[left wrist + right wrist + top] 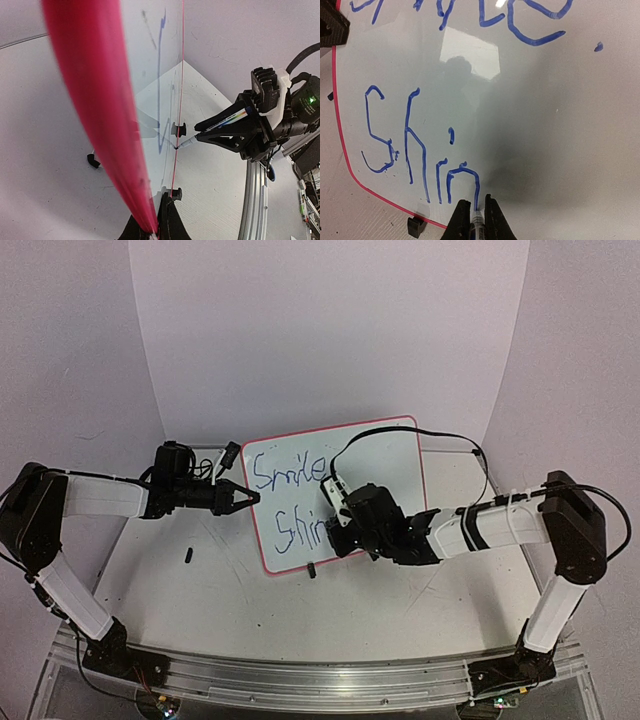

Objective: Write a sentence on the whiteboard

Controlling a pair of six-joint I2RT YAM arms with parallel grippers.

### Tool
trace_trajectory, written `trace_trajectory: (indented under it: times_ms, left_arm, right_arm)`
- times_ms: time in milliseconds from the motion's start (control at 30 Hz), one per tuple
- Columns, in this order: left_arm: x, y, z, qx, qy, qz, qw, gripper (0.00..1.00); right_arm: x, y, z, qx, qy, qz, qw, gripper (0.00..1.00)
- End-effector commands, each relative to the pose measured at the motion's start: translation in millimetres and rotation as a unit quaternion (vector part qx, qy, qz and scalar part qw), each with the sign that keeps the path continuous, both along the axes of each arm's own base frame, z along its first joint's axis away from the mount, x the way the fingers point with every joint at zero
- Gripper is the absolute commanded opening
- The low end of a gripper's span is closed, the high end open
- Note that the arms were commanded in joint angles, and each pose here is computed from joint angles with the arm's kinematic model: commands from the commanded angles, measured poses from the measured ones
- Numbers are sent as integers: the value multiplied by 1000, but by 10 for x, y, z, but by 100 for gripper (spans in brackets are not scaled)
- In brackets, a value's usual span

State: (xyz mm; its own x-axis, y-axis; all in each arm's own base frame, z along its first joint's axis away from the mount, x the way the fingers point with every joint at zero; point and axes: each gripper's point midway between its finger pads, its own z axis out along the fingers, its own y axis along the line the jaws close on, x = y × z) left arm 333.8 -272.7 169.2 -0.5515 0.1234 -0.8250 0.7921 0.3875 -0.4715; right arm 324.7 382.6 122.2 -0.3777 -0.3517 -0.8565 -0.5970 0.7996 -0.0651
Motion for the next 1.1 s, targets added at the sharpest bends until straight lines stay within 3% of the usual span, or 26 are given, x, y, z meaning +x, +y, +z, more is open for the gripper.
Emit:
trace_trajectory:
  times_ms: [0, 433, 1067]
  left_arm:
    - [95, 168, -567, 101, 11, 55, 993, 0]
    - [112, 166, -564, 102, 10, 56, 993, 0]
    - [118, 163, -578, 102, 12, 56, 993, 0]
  right_arm:
    - [69, -2, 714, 60, -50, -6, 997, 0]
    - [221, -49, 618, 52, -46, 7, 998, 0]
    - [133, -59, 516, 18, -66, 14, 998, 0]
